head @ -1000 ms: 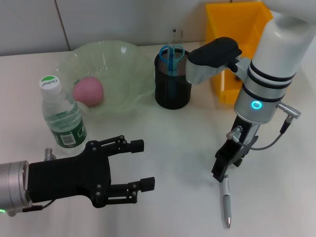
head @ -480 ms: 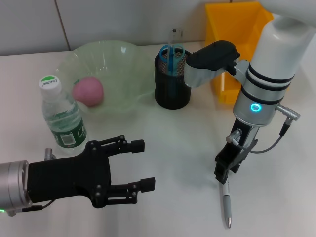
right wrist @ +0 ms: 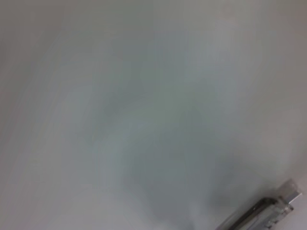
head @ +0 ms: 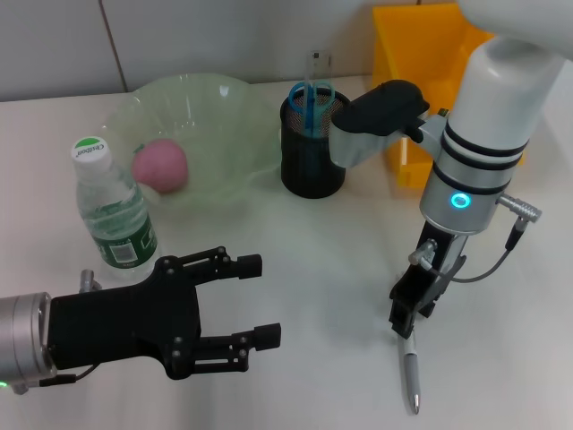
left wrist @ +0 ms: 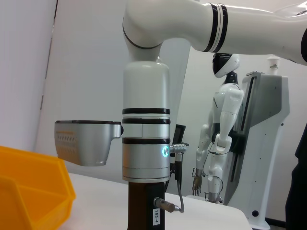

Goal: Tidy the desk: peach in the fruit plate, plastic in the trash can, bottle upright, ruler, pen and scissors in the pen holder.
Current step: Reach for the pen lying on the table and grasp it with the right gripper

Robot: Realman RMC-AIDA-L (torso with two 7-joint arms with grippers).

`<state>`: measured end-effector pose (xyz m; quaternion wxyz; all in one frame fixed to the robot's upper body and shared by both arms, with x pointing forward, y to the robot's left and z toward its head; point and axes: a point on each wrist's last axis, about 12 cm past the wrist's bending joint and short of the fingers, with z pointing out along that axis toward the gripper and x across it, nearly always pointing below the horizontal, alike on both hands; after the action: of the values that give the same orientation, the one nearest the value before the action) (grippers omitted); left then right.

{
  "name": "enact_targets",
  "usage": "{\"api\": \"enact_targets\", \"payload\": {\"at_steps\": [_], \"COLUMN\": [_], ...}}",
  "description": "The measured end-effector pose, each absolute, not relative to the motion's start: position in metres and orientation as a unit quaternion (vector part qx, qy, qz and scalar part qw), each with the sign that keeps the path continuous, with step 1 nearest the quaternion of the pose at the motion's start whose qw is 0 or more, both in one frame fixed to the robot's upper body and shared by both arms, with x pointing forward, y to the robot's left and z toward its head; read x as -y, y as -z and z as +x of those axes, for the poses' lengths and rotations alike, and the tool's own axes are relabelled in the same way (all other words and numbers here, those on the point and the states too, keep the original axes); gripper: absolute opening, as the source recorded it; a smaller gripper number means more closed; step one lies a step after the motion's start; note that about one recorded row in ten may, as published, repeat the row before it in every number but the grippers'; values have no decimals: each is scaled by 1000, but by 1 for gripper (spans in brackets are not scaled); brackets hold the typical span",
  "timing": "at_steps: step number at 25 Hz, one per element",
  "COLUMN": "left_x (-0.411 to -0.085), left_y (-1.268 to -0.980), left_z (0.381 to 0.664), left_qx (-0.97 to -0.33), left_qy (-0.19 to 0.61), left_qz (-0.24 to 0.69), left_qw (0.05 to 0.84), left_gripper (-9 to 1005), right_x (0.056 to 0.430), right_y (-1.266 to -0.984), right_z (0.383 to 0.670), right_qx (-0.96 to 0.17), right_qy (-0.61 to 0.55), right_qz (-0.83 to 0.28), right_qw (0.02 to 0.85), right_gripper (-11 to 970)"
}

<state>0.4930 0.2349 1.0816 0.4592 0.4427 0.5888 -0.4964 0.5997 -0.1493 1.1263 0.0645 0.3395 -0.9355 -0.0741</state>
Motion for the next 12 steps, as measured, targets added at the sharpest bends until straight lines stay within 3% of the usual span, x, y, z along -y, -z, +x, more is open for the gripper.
{"api": "enact_targets", "payload": {"at_steps": [12], "left_x": [-237], "left_y": [-1082], "left_z": [491], "left_qx": [-587], "left_qy": [500], "left_qz": [439], "left_qw": [460], "left_gripper": [812], "right_x": [147], "right_y": [-1126], "right_z": [599], "right_qx": [935], "right_qy": [74], "right_qz": [342], "right_qw": [65], "right_gripper": [426]}}
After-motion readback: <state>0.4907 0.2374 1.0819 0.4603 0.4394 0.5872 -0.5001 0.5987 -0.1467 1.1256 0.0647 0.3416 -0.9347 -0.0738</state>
